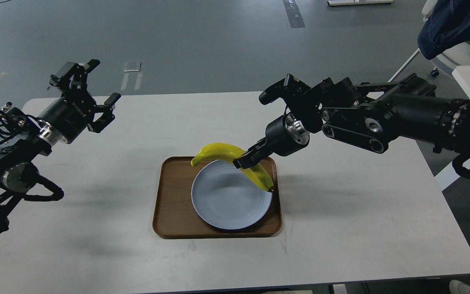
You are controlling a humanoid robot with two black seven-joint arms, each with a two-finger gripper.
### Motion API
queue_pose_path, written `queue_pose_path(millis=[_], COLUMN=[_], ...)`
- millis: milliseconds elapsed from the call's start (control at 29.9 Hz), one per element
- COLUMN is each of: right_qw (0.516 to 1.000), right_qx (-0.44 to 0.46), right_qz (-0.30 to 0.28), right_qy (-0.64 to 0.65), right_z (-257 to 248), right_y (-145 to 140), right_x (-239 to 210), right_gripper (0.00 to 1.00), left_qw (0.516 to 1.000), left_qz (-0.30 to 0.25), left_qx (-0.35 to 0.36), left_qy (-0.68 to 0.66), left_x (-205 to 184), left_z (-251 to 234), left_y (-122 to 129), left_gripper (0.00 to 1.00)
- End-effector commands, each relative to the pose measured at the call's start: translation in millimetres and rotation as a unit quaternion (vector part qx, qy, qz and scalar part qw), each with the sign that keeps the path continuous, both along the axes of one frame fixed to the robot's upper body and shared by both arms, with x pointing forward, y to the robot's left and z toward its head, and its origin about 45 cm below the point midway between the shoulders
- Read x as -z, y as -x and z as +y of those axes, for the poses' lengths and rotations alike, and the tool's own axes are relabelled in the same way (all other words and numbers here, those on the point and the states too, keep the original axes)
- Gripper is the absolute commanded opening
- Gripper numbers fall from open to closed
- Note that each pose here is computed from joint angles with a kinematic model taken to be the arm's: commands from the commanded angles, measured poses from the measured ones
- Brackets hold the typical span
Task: Place banana on plate with both arms
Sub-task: 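Lift the banana with the right gripper and carry it over the plate, then lower the banana onto the plate and open the right gripper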
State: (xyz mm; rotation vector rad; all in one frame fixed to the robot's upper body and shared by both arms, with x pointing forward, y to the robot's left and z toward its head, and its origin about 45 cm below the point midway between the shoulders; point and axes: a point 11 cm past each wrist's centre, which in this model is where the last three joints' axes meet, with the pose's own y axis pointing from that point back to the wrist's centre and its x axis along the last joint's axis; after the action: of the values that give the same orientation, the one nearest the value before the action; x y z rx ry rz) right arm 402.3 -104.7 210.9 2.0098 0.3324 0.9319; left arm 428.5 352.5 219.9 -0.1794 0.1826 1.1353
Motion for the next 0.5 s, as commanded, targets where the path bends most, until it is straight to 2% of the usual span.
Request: queue_pose_path(millis=[0,468], right_qw=[1.000,1.000], right_qx=[-0.014,-0.008], right_qz=[0.015,0.014], right_qy=[0.020,0.025], right_z=[2,7], right_y=[11,9], right_x=[18,30], right_gripper=[0.00,0.00], left_qw=[1.000,1.000], left_qz=[0.000,0.000], left_qx=[-0.004,-0.004], left_qy=[-0.003,-0.002], left_x=[-1,-1], left_z=[5,4], left_y=[1,1], left_gripper=[0.98,0.98])
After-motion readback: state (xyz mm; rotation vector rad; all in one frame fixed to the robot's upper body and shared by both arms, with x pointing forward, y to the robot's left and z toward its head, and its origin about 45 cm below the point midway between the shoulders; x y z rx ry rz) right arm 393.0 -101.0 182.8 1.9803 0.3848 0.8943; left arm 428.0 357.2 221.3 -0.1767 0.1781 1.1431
